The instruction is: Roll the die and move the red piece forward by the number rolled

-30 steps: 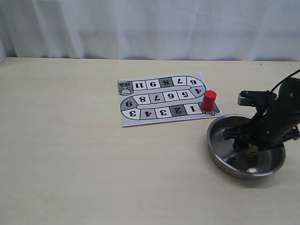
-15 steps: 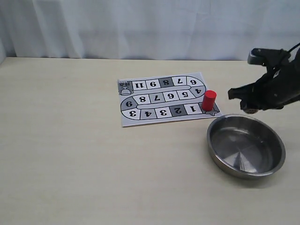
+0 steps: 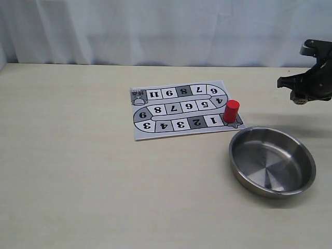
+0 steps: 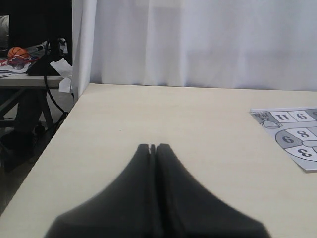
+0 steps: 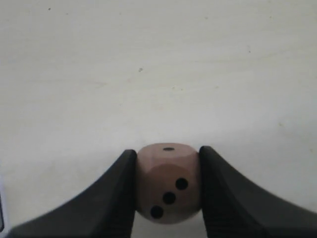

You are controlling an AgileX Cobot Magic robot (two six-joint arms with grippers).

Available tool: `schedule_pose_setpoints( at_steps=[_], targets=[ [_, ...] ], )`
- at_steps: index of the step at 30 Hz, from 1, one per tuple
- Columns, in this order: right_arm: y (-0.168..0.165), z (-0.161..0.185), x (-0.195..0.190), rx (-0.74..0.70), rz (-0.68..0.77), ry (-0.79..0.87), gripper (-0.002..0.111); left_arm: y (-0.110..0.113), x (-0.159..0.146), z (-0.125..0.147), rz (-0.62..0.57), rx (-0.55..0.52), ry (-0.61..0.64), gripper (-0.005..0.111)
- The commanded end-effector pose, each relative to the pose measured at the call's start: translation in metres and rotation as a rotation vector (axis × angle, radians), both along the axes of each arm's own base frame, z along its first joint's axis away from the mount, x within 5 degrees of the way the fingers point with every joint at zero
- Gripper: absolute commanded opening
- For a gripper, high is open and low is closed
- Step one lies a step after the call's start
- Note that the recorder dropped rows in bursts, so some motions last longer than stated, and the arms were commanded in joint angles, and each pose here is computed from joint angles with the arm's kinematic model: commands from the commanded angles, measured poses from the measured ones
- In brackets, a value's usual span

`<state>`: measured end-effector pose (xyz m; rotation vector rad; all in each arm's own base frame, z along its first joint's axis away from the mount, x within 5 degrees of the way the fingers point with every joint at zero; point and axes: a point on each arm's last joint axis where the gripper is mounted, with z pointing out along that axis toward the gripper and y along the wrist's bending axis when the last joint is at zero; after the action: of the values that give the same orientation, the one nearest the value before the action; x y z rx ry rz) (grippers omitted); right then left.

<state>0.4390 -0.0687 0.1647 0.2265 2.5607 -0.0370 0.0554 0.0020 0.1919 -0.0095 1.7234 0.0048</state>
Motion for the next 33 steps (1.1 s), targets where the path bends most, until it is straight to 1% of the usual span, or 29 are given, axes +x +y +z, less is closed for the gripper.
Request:
schedule_pose_setpoints(
  at_steps=[1, 5, 7, 12, 14, 16, 18, 19, 20, 23, 25, 26, 28, 33],
  targets=[
    [-0.002, -0.013, 0.018, 0.013, 0.054, 0.048, 0.004, 0.0, 0.0, 0.0, -0.002, -0.012, -0.009, 0.0],
    [0.002, -0.023, 0.032, 0.079, 0.095, 0.133, 0.004, 0.0, 0.0, 0.0, -0.002, -0.012, -0.009, 0.0],
    [0.004, -0.023, 0.032, 0.104, 0.122, 0.189, 0.004, 0.0, 0.0, 0.0, -0.002, -0.012, -0.009, 0.0],
    [0.006, -0.012, 0.028, 0.09, 0.214, 0.254, 0.004, 0.0, 0.0, 0.0, -0.002, -0.012, -0.011, 0.0],
    [0.006, -0.008, 0.026, 0.091, 0.22, 0.255, 0.005, 0.0, 0.0, 0.0, -0.002, -0.012, -0.009, 0.0],
    [0.011, -0.007, 0.023, 0.134, 0.256, 0.281, 0.011, 0.0, 0.0, 0.0, -0.002, -0.012, -0.009, 0.0],
    [0.021, -0.006, 0.02, 0.209, 0.37, 0.292, 0.024, 0.0, 0.0, 0.0, -0.002, -0.012, -0.009, 0.0],
    [0.025, -0.004, 0.019, 0.243, 0.416, 0.284, 0.032, 0.0, 0.0, 0.0, -0.002, -0.012, -0.009, 0.0],
    [0.03, -0.003, 0.02, 0.289, 0.427, 0.269, 0.042, 0.0, 0.0, 0.0, -0.002, -0.012, -0.009, 0.0],
    [0.037, 0.001, 0.023, 0.385, 0.402, 0.224, 0.067, 0.0, 0.0, 0.0, -0.002, -0.012, -0.009, 0.0],
    [0.039, 0.002, 0.023, 0.399, 0.412, 0.22, 0.077, 0.0, 0.0, 0.0, -0.002, -0.012, -0.009, 0.0],
    [0.039, 0.003, 0.022, 0.397, 0.425, 0.221, 0.08, 0.0, 0.0, 0.0, -0.002, -0.012, -0.009, 0.0],
    [0.036, 0.001, 0.021, 0.362, 0.425, 0.234, 0.081, 0.0, 0.0, 0.0, -0.002, -0.012, -0.009, 0.0],
    [0.023, -0.004, 0.021, 0.253, 0.322, 0.279, 0.081, 0.0, 0.0, 0.0, -0.002, -0.012, -0.009, 0.0]
  ],
)
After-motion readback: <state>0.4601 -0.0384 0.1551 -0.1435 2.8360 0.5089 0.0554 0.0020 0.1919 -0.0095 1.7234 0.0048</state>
